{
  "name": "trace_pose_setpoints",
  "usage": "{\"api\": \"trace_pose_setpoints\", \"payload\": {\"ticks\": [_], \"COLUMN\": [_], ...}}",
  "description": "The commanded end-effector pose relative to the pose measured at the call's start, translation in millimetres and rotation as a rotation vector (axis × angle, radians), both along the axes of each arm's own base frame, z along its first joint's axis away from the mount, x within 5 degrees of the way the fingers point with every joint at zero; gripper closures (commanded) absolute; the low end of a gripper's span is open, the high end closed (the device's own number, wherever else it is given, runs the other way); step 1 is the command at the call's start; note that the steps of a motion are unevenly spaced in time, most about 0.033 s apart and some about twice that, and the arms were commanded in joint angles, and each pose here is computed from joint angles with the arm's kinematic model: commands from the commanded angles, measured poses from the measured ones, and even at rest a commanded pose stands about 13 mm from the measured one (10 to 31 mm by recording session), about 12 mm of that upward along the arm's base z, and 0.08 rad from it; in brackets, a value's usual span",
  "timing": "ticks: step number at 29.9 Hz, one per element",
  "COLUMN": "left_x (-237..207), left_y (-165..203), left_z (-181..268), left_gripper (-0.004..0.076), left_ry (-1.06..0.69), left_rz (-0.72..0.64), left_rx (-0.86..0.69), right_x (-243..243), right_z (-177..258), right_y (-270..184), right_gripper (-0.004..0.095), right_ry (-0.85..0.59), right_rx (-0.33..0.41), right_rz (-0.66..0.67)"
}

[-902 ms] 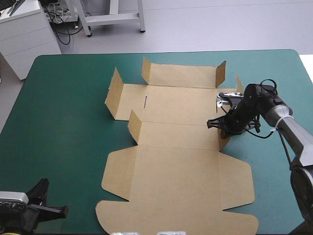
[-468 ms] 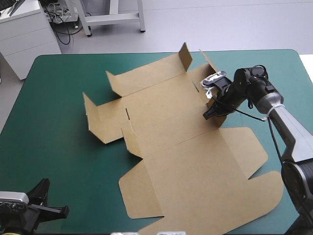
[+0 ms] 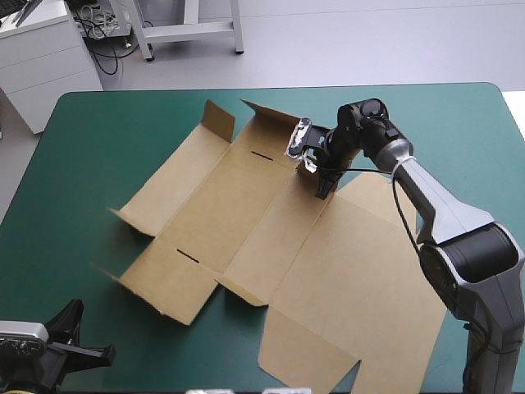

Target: Fold the box

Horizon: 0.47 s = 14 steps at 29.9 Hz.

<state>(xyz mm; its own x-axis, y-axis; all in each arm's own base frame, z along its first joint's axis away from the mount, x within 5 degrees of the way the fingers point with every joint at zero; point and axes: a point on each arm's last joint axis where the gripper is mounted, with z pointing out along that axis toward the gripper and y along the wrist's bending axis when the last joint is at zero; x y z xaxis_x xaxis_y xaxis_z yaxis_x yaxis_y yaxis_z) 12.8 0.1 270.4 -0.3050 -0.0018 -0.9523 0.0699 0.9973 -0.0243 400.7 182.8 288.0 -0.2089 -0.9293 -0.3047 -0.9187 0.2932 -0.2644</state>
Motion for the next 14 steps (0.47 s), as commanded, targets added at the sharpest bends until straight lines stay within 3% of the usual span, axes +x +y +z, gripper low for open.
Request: {"api": "trace_pose_setpoints", "payload": {"ticks": [1,8,14], "left_x": [-4,-4,-4], "left_y": [0,0,0], "left_z": [17,17,17], "left_gripper": [0.0756,0.0756,0.0756], "left_ry": [-0.114,-0.114,-0.114], "left_rz": [-0.006,-0.006,-0.006], "left_rx": [-0.022,-0.022,-0.022], "right_x": [-2,-3,-1], "right_z": [35,24,19], "right_y": [11,40,49], "right_gripper": [0.0931,0.0931,0.0931], "right_ry": [-0.172,-0.258,-0.272], "right_rx": [0.0,-0.022,0.019], "right_rz": [0.169,0.352,0.351]}}
